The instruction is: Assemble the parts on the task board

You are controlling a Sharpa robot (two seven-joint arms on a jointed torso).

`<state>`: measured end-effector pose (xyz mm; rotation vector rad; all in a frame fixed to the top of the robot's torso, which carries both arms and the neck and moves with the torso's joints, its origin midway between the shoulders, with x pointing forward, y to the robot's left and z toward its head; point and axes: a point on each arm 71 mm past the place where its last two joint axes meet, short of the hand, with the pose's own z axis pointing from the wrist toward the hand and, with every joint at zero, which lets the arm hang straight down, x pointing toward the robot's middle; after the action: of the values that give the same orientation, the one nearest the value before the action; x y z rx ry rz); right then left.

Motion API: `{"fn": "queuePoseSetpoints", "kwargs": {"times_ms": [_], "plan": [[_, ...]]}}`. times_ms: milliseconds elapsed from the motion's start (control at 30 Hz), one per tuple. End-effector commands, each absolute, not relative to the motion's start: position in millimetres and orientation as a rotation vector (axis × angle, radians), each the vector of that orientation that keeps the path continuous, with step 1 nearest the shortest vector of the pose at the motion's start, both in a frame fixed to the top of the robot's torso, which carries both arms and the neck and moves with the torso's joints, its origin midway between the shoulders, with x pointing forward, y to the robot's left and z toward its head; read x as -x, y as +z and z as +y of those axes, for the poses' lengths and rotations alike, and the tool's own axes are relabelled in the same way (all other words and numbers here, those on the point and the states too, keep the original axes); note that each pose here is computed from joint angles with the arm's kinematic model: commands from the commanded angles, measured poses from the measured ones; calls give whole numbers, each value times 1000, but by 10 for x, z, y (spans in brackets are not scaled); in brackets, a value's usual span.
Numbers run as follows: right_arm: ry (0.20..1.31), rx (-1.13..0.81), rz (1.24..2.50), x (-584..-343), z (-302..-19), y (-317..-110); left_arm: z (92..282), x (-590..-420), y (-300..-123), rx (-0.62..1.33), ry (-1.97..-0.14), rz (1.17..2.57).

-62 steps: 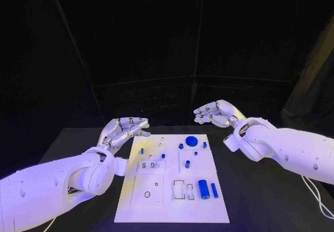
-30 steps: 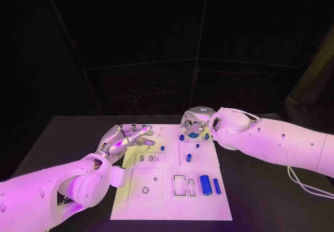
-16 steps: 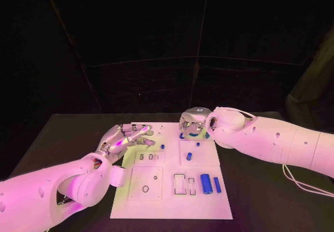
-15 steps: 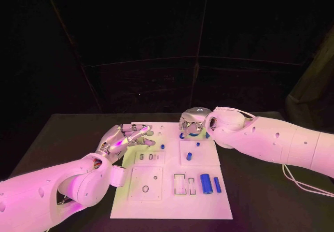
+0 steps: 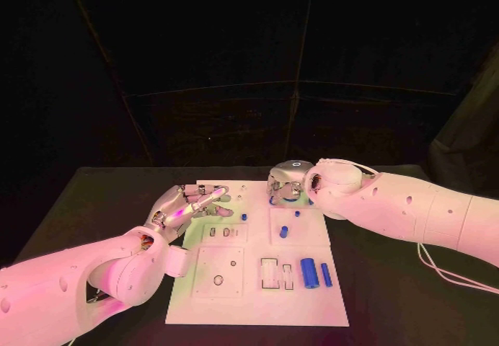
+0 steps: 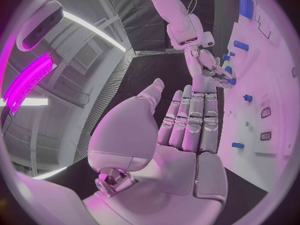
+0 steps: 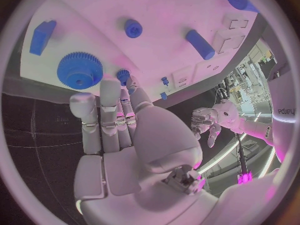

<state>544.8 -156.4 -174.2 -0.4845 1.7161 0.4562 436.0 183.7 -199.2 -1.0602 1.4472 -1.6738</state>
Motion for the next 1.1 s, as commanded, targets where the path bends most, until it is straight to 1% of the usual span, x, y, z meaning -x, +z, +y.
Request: {"fn": "queuePoseSetpoints", "kwargs": {"times_ms": [33, 433, 667, 933, 1100], "plan": [[466, 505, 1730, -5444, -1544, -1745, 1827, -4361, -1978, 1060, -1686, 1455], [466, 509, 1765, -5446, -1547, -1774, 1841, -4373, -1971, 1060, -1681, 1455], [465, 506, 1762, -5453, -1540, -1775, 1848, -4380, -1969, 1059, -1679, 1455], [465, 492, 1737, -5468, -1535, -1760, 1850, -4383, -1967, 1060, -1678, 1458], [478, 475, 1680, -5463, -1528, -1720, 1852, -4387, -1966, 1060, -1678, 1460]]}}
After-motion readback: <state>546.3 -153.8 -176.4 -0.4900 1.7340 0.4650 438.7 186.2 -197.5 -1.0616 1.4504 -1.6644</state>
